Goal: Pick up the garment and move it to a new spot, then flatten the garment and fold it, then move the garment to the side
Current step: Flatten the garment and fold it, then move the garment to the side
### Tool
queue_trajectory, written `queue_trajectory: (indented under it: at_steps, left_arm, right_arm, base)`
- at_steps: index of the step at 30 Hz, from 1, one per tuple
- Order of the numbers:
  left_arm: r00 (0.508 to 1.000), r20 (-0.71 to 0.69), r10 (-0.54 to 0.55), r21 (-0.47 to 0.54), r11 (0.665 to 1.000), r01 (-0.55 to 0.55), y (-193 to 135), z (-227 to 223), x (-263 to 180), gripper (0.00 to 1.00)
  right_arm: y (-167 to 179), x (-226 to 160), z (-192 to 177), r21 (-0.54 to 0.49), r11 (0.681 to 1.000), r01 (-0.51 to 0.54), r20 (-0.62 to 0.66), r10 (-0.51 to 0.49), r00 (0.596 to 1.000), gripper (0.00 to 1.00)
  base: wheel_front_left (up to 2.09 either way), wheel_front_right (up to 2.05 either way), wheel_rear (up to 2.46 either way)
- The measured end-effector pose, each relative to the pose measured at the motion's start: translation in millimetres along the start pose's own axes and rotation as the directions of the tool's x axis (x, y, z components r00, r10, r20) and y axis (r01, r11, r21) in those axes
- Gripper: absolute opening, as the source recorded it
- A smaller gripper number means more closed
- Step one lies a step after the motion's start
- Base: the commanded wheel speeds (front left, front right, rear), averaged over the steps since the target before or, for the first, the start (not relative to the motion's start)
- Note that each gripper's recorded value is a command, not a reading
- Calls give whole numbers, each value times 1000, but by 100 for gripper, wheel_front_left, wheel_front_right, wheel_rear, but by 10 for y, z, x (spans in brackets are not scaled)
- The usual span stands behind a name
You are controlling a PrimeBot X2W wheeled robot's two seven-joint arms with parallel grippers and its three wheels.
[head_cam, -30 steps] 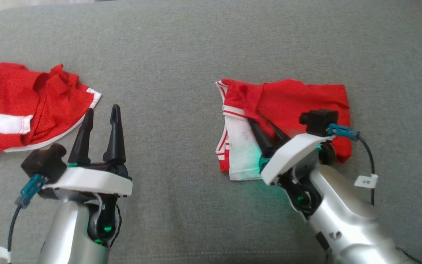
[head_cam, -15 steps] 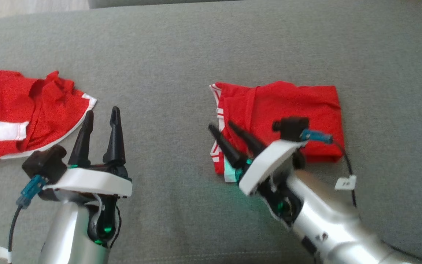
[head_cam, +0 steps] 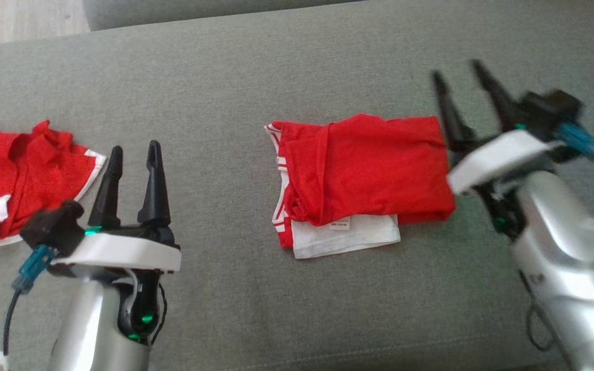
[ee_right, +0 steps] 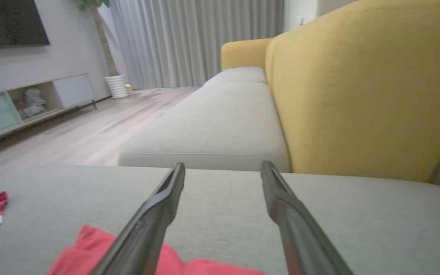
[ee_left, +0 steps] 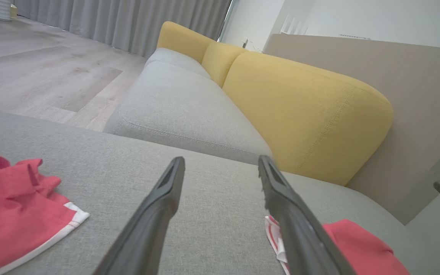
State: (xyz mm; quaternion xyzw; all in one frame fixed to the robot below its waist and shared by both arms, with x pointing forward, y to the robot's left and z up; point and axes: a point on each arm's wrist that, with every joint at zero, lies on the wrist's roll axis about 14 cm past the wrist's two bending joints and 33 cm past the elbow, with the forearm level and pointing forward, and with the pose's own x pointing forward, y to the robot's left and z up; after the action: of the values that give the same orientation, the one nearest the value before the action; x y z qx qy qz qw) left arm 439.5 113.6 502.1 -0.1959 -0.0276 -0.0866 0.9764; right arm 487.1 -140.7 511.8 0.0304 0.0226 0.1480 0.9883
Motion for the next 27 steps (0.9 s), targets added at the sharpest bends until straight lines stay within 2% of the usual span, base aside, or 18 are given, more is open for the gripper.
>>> queue_trajectory:
  at_steps: [4, 11, 18, 27]
  left_arm:
    - [1000, -6, -14, -1, 1000, 14, -61, -25, 13, 100]
    - [999, -18, -32, -4, 999, 32, -123, -76, 1, 100]
    - [999, -46, -29, 16, 999, 29, -121, -171, -76, 100]
    - [998, -53, -22, 14, 1000, 23, -93, -203, -79, 100]
  right_arm:
    - [-231, -196, -104, -48, 996, 72, -2, -72, 997, 100]
    - [-383, -654, -332, 13, 976, 217, 18, -217, 976, 100]
    - [-263, -878, -435, 10, 970, 244, 14, -244, 970, 100]
    - [-258, -833, -505, 26, 968, 249, -8, -249, 969, 100]
  base:
    - [0, 0, 0]
    - [0, 0, 0]
    - [0, 0, 0]
    - [0, 0, 0]
